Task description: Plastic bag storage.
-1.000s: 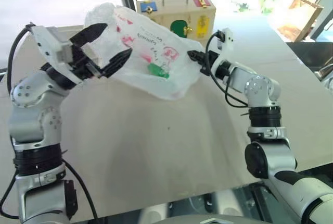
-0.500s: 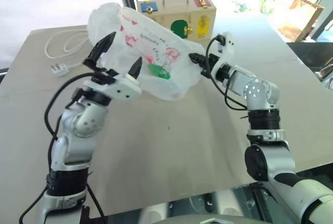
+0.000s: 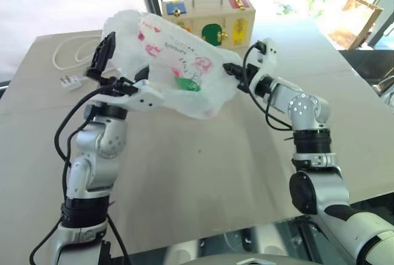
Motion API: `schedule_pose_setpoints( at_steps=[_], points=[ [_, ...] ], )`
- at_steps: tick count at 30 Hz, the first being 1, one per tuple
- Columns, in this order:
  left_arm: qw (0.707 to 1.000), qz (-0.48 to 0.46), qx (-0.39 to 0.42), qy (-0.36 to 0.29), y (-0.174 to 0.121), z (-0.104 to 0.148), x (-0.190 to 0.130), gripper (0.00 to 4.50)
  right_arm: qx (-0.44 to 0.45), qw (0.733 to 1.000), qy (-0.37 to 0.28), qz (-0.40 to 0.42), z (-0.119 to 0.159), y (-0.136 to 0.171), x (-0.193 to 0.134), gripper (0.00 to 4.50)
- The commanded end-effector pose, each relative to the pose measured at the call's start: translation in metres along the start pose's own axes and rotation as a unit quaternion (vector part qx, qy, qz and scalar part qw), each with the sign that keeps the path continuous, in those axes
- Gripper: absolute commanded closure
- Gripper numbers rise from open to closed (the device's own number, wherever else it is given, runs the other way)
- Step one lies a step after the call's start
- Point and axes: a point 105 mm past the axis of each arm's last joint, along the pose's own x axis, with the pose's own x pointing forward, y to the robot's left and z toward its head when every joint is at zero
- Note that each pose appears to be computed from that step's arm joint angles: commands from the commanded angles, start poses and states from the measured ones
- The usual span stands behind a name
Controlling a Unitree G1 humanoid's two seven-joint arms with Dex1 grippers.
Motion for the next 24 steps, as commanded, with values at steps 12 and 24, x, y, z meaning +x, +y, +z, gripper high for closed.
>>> schedule_pose_setpoints(
  at_steps=[12, 24],
  points=[
    [0.998, 0.053, 0.006, -0.040, 0.021, 0.013, 0.006, 2.06, -0.012, 1.000, -0.019, 0.014, 0.011, 0.009, 0.000, 4.50],
    [0.985, 0.141, -0.055, -0.081, 0.074, 0.023, 0.010, 4.43, -0.027, 0.999, -0.010, 0.016, 0.008, 0.010, 0.001, 4.50]
  ],
)
